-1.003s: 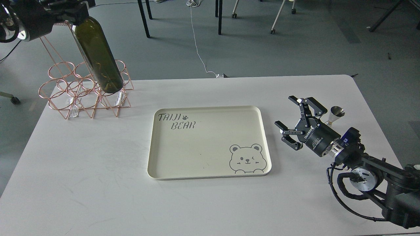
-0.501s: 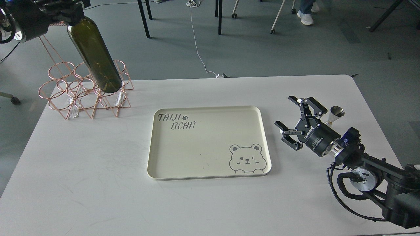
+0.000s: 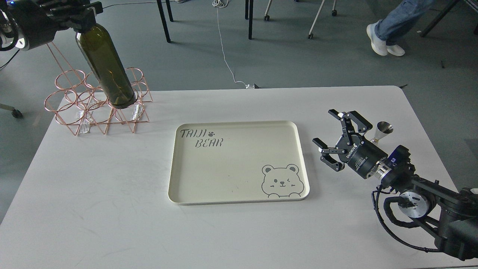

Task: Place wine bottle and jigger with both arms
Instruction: 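Lower the wine bottle into a slot of the copper rack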

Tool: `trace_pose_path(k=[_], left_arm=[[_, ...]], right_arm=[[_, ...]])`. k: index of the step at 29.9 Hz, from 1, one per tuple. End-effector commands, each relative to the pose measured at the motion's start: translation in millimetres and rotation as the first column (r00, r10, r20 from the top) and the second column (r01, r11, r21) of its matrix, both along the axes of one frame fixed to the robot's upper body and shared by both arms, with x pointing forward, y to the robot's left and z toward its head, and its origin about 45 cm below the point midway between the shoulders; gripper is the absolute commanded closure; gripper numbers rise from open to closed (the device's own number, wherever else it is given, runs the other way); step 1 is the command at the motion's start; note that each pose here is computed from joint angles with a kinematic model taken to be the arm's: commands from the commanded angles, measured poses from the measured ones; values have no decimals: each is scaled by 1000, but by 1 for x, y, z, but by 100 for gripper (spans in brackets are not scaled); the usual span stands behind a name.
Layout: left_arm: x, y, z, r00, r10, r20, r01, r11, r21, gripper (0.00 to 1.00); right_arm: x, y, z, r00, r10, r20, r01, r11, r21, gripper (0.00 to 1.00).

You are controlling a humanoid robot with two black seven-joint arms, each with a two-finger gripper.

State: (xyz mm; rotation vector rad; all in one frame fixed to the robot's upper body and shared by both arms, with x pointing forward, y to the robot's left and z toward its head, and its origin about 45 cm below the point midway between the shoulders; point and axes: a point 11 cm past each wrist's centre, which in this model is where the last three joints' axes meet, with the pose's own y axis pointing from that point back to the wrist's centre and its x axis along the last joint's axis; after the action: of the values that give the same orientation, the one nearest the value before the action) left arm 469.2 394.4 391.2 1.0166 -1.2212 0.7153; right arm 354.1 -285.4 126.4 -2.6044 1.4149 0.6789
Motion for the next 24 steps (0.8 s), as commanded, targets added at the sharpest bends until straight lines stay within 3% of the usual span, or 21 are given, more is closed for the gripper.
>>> trace_pose_path(k=[1, 24], left_arm=[[0, -1, 0, 1000, -2, 1, 2, 1000, -2, 79], [-1, -6, -16, 999, -14, -31, 14, 1000, 7, 77]], right_arm=[[0, 0, 0, 1000, 1, -1, -1, 1000, -1, 2], [-1, 0, 0, 1000, 2, -1, -2, 1000, 0, 2]])
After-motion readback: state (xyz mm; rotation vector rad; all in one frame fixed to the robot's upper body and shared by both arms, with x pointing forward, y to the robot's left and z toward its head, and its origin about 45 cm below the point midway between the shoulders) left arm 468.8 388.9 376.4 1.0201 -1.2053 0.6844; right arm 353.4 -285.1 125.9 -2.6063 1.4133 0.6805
